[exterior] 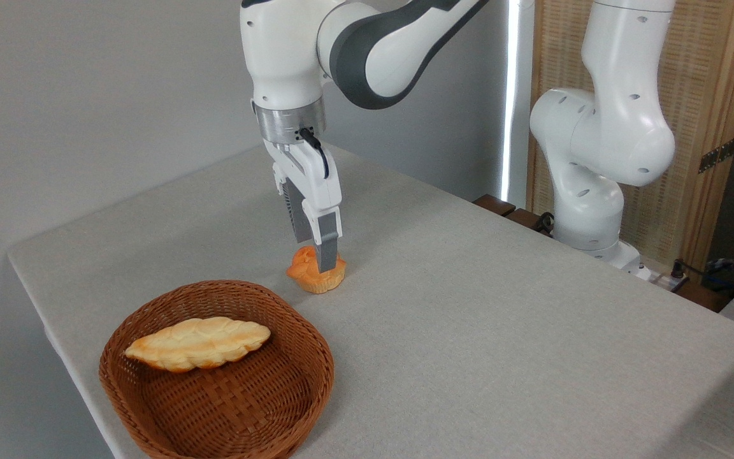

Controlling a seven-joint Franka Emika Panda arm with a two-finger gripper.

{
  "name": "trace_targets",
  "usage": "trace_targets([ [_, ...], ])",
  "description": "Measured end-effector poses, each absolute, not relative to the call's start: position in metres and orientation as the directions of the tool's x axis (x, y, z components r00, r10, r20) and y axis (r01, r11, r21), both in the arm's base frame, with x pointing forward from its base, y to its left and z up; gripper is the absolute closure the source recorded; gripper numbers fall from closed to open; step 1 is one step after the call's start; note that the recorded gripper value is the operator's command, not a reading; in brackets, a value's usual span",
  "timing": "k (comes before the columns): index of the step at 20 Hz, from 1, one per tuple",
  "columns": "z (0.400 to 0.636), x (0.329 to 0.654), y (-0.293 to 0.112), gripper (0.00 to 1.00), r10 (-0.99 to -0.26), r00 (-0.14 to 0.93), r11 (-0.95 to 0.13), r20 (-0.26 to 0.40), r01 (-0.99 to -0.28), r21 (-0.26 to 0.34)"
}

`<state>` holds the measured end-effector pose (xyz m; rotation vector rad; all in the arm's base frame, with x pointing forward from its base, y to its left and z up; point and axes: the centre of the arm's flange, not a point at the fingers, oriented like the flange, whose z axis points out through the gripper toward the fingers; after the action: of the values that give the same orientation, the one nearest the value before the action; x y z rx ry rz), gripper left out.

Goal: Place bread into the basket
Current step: 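Lower the open gripper down around the orange bread roll, then close the gripper on the orange bread roll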

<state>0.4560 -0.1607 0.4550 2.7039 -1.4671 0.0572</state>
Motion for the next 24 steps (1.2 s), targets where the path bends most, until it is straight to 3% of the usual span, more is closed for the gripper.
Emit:
trace_targets([
  [16,0.419,0.446,-0.176,0.03,-0.853,0.520,-0.518,0.051,-0.854,0.042],
  [18,0.418,0.446,-0.179,0.13,-0.856,0.515,-0.514,0.050,-0.857,0.043],
  [22,0.417,0.445,-0.180,0.59,-0.857,0.513,-0.511,0.048,-0.858,0.044],
  [24,0.417,0.445,-0.180,0.67,-0.857,0.513,-0.511,0.048,-0.859,0.044],
])
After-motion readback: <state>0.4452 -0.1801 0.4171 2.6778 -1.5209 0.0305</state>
